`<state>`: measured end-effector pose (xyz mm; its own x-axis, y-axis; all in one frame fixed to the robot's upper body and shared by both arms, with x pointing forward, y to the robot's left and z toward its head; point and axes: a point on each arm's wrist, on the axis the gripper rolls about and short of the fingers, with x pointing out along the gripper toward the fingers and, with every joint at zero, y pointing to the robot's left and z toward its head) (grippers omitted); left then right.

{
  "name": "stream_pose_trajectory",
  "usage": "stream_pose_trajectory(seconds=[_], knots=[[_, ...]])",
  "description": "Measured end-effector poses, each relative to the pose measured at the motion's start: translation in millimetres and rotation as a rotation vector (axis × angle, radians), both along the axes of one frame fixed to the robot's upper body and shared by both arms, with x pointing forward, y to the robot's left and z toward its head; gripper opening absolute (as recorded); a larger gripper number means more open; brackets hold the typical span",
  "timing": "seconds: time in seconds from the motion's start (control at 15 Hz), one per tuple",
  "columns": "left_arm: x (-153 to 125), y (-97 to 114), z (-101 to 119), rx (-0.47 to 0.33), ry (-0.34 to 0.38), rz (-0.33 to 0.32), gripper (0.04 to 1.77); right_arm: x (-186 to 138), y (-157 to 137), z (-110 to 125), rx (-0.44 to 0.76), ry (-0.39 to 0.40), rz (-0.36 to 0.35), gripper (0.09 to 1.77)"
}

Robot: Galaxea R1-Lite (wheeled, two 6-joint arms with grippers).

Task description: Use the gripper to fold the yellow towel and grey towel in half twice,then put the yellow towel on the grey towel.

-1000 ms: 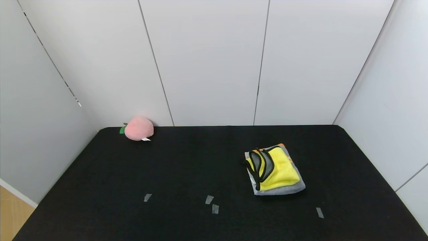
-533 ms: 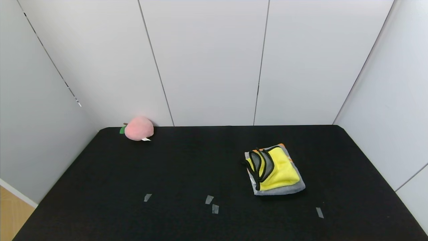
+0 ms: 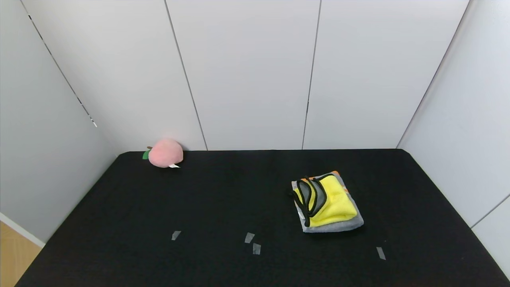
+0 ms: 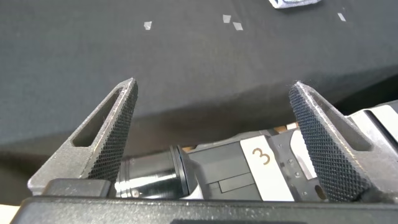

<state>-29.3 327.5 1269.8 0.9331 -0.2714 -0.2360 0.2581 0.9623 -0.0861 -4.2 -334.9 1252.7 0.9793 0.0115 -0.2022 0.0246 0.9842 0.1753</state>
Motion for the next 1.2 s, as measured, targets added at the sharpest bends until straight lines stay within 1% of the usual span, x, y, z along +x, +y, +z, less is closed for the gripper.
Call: stream_pose_trajectory(seconds=[0.13, 0.2, 0.27, 0.33, 0.53, 0.67, 0.73, 0.87, 0.93, 1.07, 1.2], knots=[[-2.2, 0.5, -6.5, -0.004, -0.015, 0.026, 1.72, 2.9, -0.1, -5.8, -0.001, -0.005, -0.002, 1.71], [-1.8, 0.8, -8.1, -0.003, -0.024, 0.042, 1.72, 5.5, -0.1, -5.7, -0.002, -0.029, -0.002, 1.71], [-0.3, 1.1, -8.7, -0.001, -0.04, 0.056, 1.72, 9.6, -0.2, -4.1, -0.003, -0.075, -0.003, 1.71], [3.0, 1.5, -7.5, 0.0, -0.073, 0.076, 1.72, 14.6, -0.3, -2.9, -0.004, -0.121, -0.006, 1.71], [25.9, 3.8, -8.3, 0.003, -0.186, 0.181, 1.72, 31.3, -0.7, -5.2, -0.015, -0.244, -0.016, 1.71], [45.3, 5.1, -17.1, 0.009, -0.239, 0.237, 1.72, 43.9, -0.9, -14.7, -0.029, -0.286, -0.016, 1.71], [54.5, 5.4, -23.9, 0.013, -0.255, 0.251, 1.72, 50.2, -0.9, -20.6, -0.035, -0.309, -0.014, 1.71], [70.2, 5.8, -39.1, 0.02, -0.27, 0.267, 1.72, 59.8, -0.8, -33.0, -0.043, -0.331, -0.005, 1.71], [75.9, 5.8, -47.2, 0.03, -0.263, 0.266, 1.72, 64.0, -0.6, -40.9, -0.058, -0.323, 0.009, 1.71], [84.5, 5.8, -61.1, 0.078, -0.256, 0.259, 1.72, 70.0, -0.1, -54.6, -0.095, -0.297, 0.039, 1.71], [92.6, 5.7, -74.9, 0.129, -0.266, 0.25, 1.72, 72.0, -0.2, -60.6, -0.104, -0.28, 0.047, 1.71]])
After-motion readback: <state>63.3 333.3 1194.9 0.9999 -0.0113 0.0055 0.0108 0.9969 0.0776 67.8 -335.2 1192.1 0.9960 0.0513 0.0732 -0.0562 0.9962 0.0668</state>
